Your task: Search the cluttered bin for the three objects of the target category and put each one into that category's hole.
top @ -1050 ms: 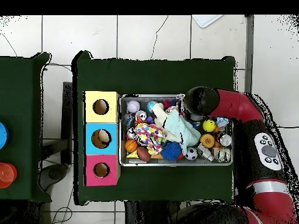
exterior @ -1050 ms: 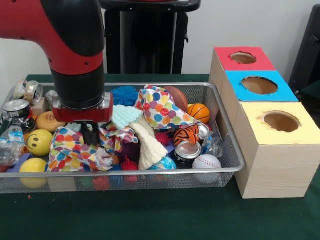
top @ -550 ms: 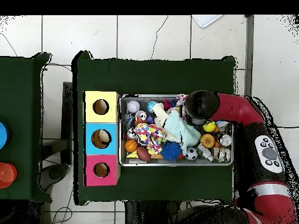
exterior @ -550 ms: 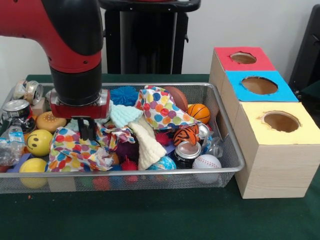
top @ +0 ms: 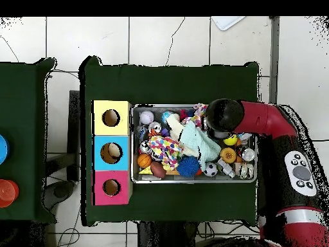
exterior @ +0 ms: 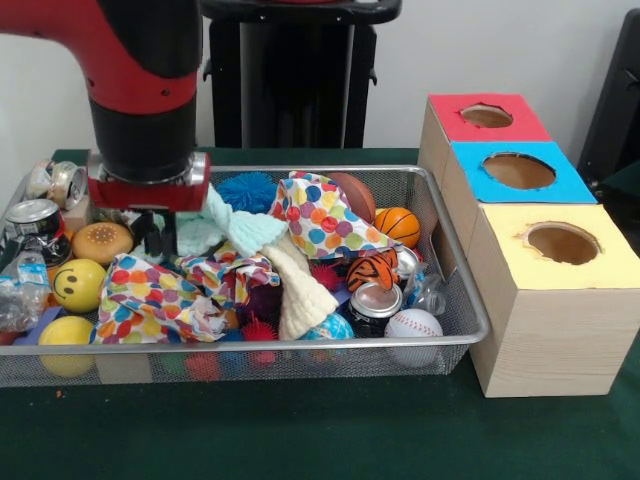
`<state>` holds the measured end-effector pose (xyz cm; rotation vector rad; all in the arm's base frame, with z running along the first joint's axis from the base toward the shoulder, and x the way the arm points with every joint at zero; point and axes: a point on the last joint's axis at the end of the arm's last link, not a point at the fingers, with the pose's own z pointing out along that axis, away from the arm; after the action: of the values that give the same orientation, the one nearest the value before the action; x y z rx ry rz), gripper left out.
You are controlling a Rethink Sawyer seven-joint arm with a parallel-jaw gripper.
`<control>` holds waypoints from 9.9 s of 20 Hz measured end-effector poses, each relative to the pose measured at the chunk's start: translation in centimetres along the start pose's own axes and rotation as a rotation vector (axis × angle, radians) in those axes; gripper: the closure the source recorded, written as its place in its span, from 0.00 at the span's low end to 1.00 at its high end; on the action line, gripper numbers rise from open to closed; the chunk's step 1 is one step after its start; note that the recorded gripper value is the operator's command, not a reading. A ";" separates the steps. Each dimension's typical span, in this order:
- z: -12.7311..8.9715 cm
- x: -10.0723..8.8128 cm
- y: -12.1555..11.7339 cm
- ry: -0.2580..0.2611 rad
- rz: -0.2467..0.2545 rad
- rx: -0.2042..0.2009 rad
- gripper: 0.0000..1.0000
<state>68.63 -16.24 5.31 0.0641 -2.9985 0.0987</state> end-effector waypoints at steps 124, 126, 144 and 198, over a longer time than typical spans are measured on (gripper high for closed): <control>1.7 -1.2 2.9 -0.152 -0.160 0.111 0.00; 1.9 -1.0 2.6 -0.148 -0.155 0.108 0.00; 8.8 -0.2 -1.3 -0.100 0.068 -0.126 0.00; -8.6 0.2 8.1 -0.045 -0.060 0.002 1.00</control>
<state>69.20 -7.60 13.33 0.1586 -3.0382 0.0947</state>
